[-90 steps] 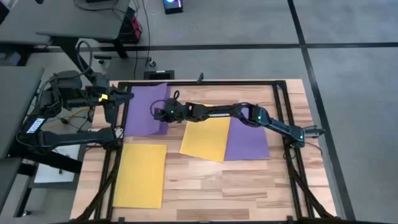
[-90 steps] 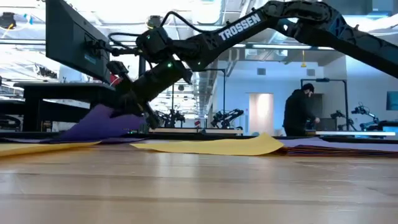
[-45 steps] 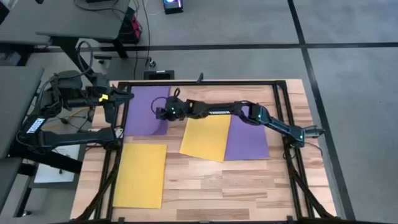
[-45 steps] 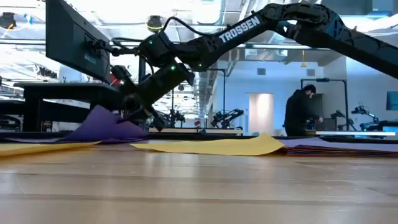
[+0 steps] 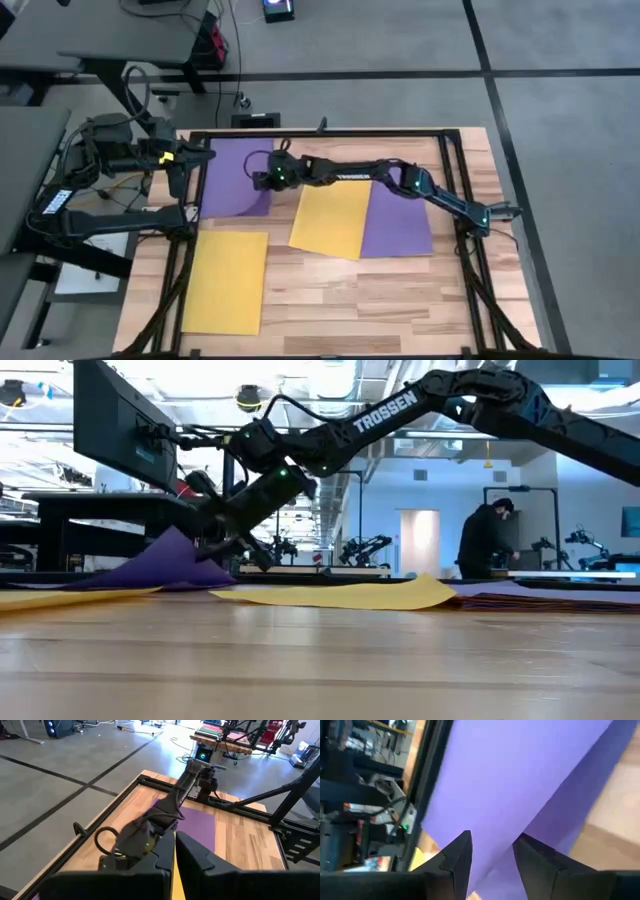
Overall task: Organize paper
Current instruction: Stack the purple paper on top of the other purple paper, then stack the yellow paper on top of the other yellow paper
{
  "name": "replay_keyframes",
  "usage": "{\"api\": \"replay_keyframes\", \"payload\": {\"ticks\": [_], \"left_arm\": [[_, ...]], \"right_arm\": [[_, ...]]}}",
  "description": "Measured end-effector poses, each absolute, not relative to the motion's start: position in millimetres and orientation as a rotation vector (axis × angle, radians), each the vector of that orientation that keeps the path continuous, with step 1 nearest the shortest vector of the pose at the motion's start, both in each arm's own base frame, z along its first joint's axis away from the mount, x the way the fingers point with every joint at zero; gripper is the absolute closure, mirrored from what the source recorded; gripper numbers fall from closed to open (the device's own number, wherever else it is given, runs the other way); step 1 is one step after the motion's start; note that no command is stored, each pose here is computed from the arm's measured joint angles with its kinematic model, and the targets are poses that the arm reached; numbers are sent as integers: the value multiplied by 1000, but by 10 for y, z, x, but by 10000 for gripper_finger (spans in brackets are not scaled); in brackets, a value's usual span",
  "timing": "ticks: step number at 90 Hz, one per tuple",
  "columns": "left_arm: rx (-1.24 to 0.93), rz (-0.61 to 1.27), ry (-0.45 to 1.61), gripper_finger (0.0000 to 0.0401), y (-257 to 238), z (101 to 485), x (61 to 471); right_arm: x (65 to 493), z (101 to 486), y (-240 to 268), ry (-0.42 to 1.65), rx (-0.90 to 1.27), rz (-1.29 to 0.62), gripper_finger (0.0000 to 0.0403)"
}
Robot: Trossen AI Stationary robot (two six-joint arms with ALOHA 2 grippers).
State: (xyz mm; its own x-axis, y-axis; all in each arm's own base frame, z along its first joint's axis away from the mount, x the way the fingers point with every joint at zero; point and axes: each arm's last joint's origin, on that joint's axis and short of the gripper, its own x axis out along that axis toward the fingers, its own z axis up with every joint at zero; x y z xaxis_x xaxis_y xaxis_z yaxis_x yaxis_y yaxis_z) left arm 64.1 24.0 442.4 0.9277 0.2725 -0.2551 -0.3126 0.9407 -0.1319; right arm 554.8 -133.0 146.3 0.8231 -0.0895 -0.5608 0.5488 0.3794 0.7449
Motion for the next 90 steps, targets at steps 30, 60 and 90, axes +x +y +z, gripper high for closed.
{"api": "replay_keyframes", "payload": {"ticks": [30,60,90], "left_arm": [[-172,302,237,401,240,4424,641],[-160,300,239,401,240,4424,642],[-174,302,238,401,240,4423,640]], "right_arm": [[5457,1587,-1309,650,1060,-513,268],[5379,1616,-1437,725,1066,-581,273],[5477,1326,-1335,755,1115,-517,394]]}}
